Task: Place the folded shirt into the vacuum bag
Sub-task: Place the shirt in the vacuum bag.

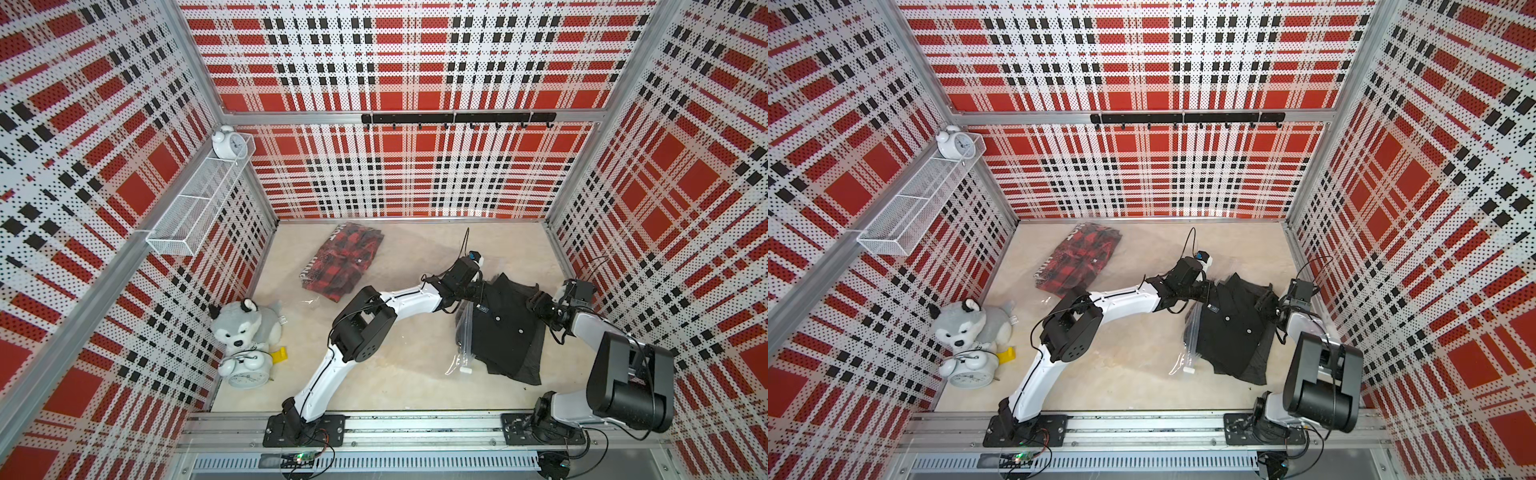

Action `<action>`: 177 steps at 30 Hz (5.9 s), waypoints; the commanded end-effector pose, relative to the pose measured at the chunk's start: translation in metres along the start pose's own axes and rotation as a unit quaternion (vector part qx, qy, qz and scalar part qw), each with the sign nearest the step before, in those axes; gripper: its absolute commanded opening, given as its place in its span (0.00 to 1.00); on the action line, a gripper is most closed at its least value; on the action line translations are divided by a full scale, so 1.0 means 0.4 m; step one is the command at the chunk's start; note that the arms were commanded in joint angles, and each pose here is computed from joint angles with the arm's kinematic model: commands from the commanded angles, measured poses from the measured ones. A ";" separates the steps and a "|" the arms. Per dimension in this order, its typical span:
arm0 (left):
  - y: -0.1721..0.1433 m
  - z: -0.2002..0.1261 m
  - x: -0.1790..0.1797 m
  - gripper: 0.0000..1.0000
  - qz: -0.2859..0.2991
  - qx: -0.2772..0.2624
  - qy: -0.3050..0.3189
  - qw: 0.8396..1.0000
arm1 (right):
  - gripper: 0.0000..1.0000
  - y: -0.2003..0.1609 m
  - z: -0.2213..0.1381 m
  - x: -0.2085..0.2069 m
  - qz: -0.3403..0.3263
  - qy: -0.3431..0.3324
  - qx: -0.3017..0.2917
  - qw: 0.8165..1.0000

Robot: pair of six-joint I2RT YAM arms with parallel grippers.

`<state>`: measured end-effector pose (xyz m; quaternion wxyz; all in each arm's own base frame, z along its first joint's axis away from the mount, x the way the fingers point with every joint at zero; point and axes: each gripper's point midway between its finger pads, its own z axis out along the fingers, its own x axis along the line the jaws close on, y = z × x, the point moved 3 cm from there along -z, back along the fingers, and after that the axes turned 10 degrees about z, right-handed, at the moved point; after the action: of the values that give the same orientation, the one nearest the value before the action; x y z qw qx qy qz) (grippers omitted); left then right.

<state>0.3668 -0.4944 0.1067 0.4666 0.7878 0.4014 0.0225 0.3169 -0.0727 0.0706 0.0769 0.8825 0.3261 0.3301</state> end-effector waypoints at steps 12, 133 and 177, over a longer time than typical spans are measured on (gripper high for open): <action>0.031 -0.025 -0.013 0.00 0.010 -0.014 -0.010 1.000 | 0.14 0.029 -0.057 0.109 -0.024 0.108 -0.014 0.994; 0.084 -0.109 -0.031 0.00 0.006 -0.072 0.016 0.997 | 0.78 -0.226 -0.147 0.072 -0.044 0.062 0.021 0.997; 0.059 -0.106 -0.120 0.01 0.028 -0.060 0.033 0.997 | 0.09 -0.384 -0.160 0.224 -0.053 0.225 0.121 0.965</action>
<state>0.3372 -0.4903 0.1384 0.4736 0.7773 0.4048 0.0875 0.2414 0.0893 0.1101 -0.0854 0.7820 0.4177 0.4547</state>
